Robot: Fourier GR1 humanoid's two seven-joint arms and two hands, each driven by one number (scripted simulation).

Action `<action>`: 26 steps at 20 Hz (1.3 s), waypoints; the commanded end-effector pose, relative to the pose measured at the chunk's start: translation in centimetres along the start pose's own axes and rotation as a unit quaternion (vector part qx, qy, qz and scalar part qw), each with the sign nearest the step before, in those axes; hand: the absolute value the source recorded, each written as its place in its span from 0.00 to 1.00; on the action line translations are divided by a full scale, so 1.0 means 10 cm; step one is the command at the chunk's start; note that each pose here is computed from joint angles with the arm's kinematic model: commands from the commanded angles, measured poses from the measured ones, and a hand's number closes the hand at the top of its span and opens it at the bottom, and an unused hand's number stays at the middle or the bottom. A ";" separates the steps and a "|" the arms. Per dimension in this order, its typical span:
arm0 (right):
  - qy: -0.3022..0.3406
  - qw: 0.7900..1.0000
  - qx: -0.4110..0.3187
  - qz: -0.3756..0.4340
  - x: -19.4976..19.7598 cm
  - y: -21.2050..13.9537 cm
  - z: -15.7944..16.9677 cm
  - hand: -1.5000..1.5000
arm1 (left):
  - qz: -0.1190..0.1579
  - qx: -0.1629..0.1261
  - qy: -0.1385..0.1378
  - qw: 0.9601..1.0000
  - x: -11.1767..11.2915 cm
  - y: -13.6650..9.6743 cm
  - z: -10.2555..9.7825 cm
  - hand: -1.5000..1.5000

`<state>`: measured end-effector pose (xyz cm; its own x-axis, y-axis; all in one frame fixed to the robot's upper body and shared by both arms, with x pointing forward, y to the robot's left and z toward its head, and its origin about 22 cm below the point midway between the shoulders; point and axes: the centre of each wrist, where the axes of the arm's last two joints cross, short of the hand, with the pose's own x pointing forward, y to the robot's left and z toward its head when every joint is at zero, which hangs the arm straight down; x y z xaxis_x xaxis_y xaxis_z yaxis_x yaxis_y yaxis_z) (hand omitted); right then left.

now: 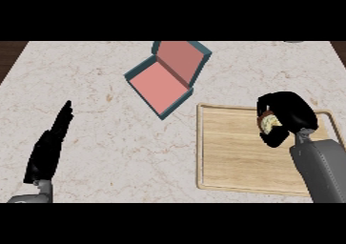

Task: Pick the cupcake from the tray and place it in the cardboard box

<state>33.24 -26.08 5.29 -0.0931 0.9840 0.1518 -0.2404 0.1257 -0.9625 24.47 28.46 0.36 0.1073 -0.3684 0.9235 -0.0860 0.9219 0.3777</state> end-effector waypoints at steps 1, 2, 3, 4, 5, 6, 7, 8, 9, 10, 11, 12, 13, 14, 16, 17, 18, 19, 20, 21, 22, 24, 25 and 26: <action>0.046 0.998 -0.033 0.008 -0.10 -0.10 -0.25 1.00 | -0.001 -0.005 0.003 1.000 0.04 -0.04 -0.06 0.50; 0.052 0.997 -0.052 0.013 -0.03 -0.12 -0.31 1.00 | 0.005 0.000 0.005 1.000 0.00 0.00 0.00 0.50; 0.047 0.996 -0.068 0.017 -0.07 -0.33 -0.39 1.00 | 0.001 -0.007 0.009 1.000 0.08 0.03 -0.07 0.50; 0.056 0.995 -0.074 0.022 -0.17 -0.48 -0.35 1.00 | 0.009 -0.002 0.003 1.000 0.19 0.15 -0.15 0.50; 0.052 0.994 -0.090 0.022 -0.13 -0.41 -0.26 1.00 | 0.010 0.000 0.011 1.000 -0.01 0.04 -0.04 0.50; 0.047 0.994 -0.091 0.022 0.02 -0.54 -0.37 1.00 | 0.004 0.000 0.008 1.000 -0.05 0.22 0.03 0.50; 0.050 0.993 -0.110 -0.002 -0.11 -0.51 -0.31 1.00 | 0.002 -0.001 0.007 1.000 -0.12 0.04 0.03 0.50; 0.031 0.994 -0.103 -0.011 0.06 -0.70 -0.27 1.00 | -0.006 0.007 0.008 1.000 0.04 0.07 0.01 0.50; -0.001 0.993 -0.110 -0.034 0.10 -0.75 -0.18 1.00 | 0.001 0.002 0.006 1.000 0.10 0.06 -0.03 0.50; -0.017 0.991 -0.126 -0.051 0.09 -0.68 -0.26 1.00 | 0.004 0.001 0.010 1.000 0.00 0.11 0.09 0.50; -0.058 0.980 -0.152 -0.112 0.17 -0.94 -0.28 1.00 | 0.008 0.005 0.008 1.000 0.06 0.06 -0.12 0.50; -0.080 0.974 -0.171 -0.128 0.26 -1.00 -0.21 1.00 | 0.011 0.009 0.013 1.000 0.05 0.09 0.00 0.50; -0.086 0.967 -0.182 -0.154 0.26 -0.96 -0.28 1.00 | -0.001 -0.013 0.009 1.000 0.01 -0.02 0.09 0.50; -0.118 0.960 -0.181 -0.181 0.36 -1.12 -0.25 1.00 | 0.007 0.007 0.011 1.000 0.03 -0.04 0.05 0.50; -0.155 0.947 -0.196 -0.201 0.42 -1.17 -0.18 1.00 | 0.001 0.008 0.007 1.000 -0.02 0.07 0.03 0.50; -0.159 0.946 -0.199 -0.202 0.35 -1.25 -0.17 1.00 | 0.000 0.001 0.017 1.000 0.02 -0.07 0.18 0.50; -0.162 0.944 -0.190 -0.216 0.56 -1.15 -0.32 1.00 | 0.002 -0.004 0.008 1.000 -0.06 0.06 0.08 0.50; -0.184 0.943 -0.187 -0.207 0.57 -1.36 -0.12 1.00 | 0.017 0.007 0.013 1.000 -0.12 0.10 0.13 0.50; -0.193 0.937 -0.191 -0.221 0.69 -1.22 -0.17 1.00 | 0.008 0.002 0.007 1.000 0.04 0.00 0.05 0.50; -0.199 0.934 -0.188 -0.227 0.89 -1.37 -0.28 1.00 | 0.002 -0.003 0.001 1.000 0.12 -0.12 0.07 0.50; -0.213 0.931 -0.185 -0.232 1.01 -1.32 -0.21 1.00 | 0.007 -0.006 0.009 1.000 0.10 0.11 0.05 0.50; -0.206 0.932 -0.186 -0.232 1.00 -1.60 -0.22 1.00 | 0.006 0.005 0.013 1.000 0.07 -0.01 -0.01 0.50; -0.204 0.935 -0.189 -0.221 1.11 -1.65 -0.34 1.00 | 0.004 -0.002 0.003 1.000 0.02 -0.08 0.15 0.50; -0.198 0.933 -0.191 -0.231 1.24 -1.55 -0.40 1.00 | 0.000 0.001 -0.002 1.000 0.10 0.14 0.07 0.50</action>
<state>38.69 -18.29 20.08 -0.4195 0.7203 0.5524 0.0155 0.6141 -0.7890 23.79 28.35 0.90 0.1172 -0.3585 0.9261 -0.0882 0.9251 0.3693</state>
